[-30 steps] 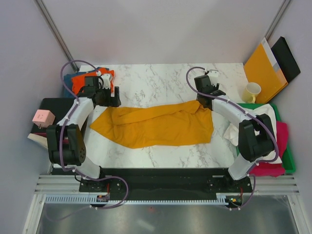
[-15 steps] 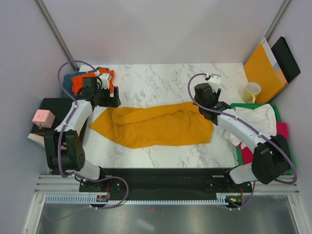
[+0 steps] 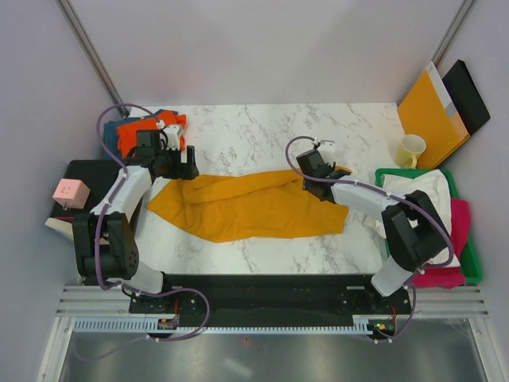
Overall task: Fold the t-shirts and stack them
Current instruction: Flatten out the tshirt
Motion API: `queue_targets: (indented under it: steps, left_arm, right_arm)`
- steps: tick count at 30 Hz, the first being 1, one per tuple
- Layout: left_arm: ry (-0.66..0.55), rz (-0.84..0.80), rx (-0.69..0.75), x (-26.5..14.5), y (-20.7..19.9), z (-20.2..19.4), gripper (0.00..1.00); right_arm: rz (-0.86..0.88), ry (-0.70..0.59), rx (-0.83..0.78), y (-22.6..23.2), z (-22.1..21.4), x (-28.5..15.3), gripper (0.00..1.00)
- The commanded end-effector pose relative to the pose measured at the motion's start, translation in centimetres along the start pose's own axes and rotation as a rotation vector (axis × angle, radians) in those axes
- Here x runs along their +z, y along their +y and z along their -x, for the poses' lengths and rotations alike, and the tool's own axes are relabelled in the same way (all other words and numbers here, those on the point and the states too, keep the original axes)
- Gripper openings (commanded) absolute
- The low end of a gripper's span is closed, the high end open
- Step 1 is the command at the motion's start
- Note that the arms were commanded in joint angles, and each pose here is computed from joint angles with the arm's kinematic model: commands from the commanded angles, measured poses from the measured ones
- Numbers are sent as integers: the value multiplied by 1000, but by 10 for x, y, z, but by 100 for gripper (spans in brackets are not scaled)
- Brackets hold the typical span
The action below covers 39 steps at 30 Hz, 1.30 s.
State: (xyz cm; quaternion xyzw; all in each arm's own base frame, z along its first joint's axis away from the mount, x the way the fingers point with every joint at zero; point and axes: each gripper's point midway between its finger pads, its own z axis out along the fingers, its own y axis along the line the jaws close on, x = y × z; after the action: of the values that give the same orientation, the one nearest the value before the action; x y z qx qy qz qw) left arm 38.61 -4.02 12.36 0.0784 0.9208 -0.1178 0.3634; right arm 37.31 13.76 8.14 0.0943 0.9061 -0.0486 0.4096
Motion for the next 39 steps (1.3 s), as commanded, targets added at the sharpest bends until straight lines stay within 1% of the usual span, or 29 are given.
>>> queue_targets:
  steps: [1, 4, 7, 10, 14, 16, 19, 22, 36, 37, 39]
  left_arm:
    - [-58, 0, 12, -12, -3, 11, 98]
    - [-53, 6, 11, -12, -2, 9, 97]
    - [-56, 9, 11, -12, -1, 10, 97]
    - [-54, 15, 11, -12, 0, 10, 97]
    - [-48, 13, 3, -10, 0, 9, 97]
    - [-44, 11, 0, -8, 0, 9, 97]
    - [-41, 8, -5, -6, 0, 10, 97]
    - [-34, 6, -10, -5, 0, 8, 97]
    - [-23, 35, -3, -5, 5, 5, 97]
    - [-25, 38, -2, -6, 6, 6, 97]
    - [-23, 39, -3, -5, 6, 6, 97]
  right_arm:
    - [-1, 18, 15, 14, -1, 17, 50]
    - [-44, 1, 18, 9, 4, 25, 50]
    - [-71, -22, 60, -4, 21, 29, 51]
    - [-96, -61, 107, -23, 46, 29, 52]
    - [-139, -89, 171, -51, 65, 28, 54]
    - [-162, -72, 195, -67, 63, 33, 54]
    - [-181, -47, 214, -80, 58, 41, 54]
    - [-188, -36, 233, -86, 57, 49, 55]
    - [-175, 20, 287, -83, 53, 92, 57]
    - [-173, 25, 290, -83, 52, 93, 56]
    - [-177, 22, 291, -85, 50, 95, 50]
